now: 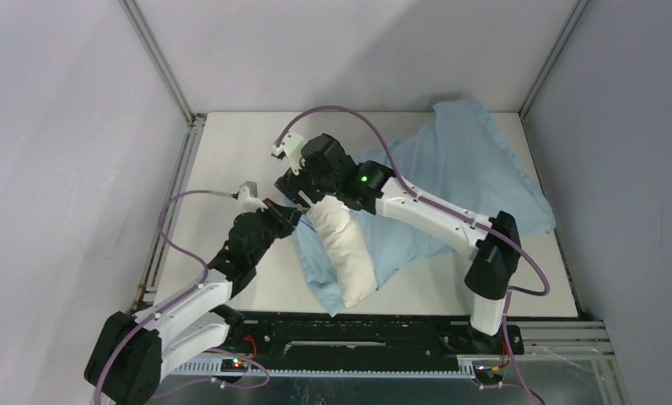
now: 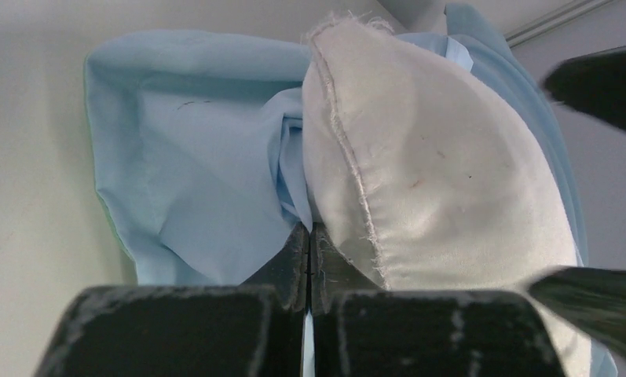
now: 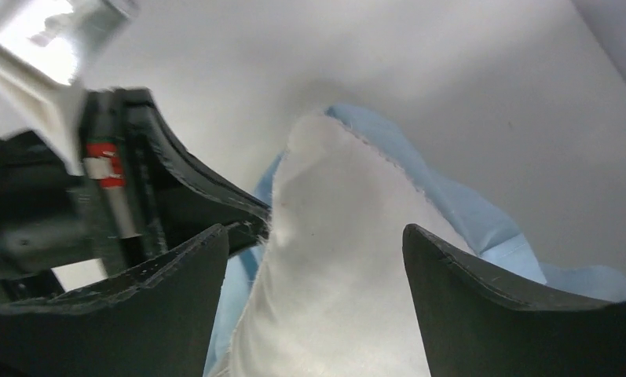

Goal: Put the pillow into the pillowcase

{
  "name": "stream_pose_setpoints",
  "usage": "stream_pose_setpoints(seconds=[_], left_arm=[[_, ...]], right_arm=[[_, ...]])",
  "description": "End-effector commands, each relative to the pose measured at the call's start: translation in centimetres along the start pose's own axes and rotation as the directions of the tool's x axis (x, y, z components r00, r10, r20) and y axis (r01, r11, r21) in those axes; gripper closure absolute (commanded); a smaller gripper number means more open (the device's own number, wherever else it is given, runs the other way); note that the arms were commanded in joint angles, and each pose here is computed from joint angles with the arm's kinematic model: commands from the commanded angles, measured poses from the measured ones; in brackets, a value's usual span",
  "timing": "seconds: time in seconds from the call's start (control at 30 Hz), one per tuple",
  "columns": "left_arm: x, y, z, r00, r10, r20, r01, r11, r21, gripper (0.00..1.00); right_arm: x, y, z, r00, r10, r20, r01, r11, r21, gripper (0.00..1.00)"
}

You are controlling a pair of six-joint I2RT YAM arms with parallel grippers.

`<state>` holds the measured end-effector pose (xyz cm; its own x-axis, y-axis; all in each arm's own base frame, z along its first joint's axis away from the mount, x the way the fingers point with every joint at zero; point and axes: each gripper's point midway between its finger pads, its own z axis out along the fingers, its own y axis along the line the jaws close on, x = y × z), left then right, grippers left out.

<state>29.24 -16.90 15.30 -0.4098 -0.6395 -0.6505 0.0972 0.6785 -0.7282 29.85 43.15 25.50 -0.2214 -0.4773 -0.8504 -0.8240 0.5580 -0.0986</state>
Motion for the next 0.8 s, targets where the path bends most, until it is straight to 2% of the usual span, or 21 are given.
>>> stream_pose_setpoints(seconds=[0.0,0.1,0.17,0.2,0.3,0.33,0.37,0.47,0.53,0.77], left_arm=[[-1.1,0.9,-0.4,0.998,-0.02,0.061,0.022,0.999,-0.04,1.0],[-0.9,1.9,-0.6,0.998,-0.028,0.063,0.033,0.996,-0.079,1.0],[-0.8,2.5,-0.6,0.997,-0.036,0.065,0.043,0.993,-0.108,1.0],[-0.7,2.8,-0.6,0.997,-0.039,0.065,0.047,0.991,-0.123,1.0],[-0.5,3.6,-0.5,0.998,-0.037,0.051,0.045,0.984,-0.175,1.0],[-0.3,3.8,-0.4,0.999,-0.033,0.043,0.04,0.982,-0.187,1.0],[-0.3,4.0,-0.3,0.999,-0.027,0.038,0.033,0.98,-0.196,1.0],[0.4,4.0,0.0,1.0,0.004,-0.005,-0.005,0.979,-0.202,1.0],[1.0,4.0,0.2,0.998,0.034,-0.049,-0.044,0.976,-0.214,1.0],[2.5,2.0,1.2,0.978,0.143,-0.151,-0.17,0.967,-0.19,1.0]], right_arm=[[2.6,-0.8,1.6,0.997,-0.04,-0.067,0.04,0.999,-0.007,0.16],[4.8,-1.2,2.7,0.993,-0.044,-0.112,0.046,0.999,0.017,0.17],[6.1,-1.9,3.4,0.988,-0.046,-0.151,0.055,0.997,0.057,0.23],[6.6,-2.4,3.7,0.984,-0.041,-0.174,0.057,0.995,0.087,0.31],[7.9,-4.4,3.2,0.977,0.016,-0.213,0.021,0.985,0.169,0.83],[7.9,-4.9,2.7,0.978,0.051,-0.201,-0.016,0.985,0.169,0.94],[7.3,-5.3,1.6,0.982,0.097,-0.164,-0.072,0.986,0.154,1.0],[5.3,-4.6,-0.9,0.967,0.25,-0.047,-0.25,0.968,-0.011,1.0],[4.0,-3.9,-2.6,0.95,0.314,0.004,-0.311,0.944,-0.107,1.0],[1.1,-1.6,-5.8,0.921,0.383,0.066,-0.355,0.899,-0.258,1.0]])
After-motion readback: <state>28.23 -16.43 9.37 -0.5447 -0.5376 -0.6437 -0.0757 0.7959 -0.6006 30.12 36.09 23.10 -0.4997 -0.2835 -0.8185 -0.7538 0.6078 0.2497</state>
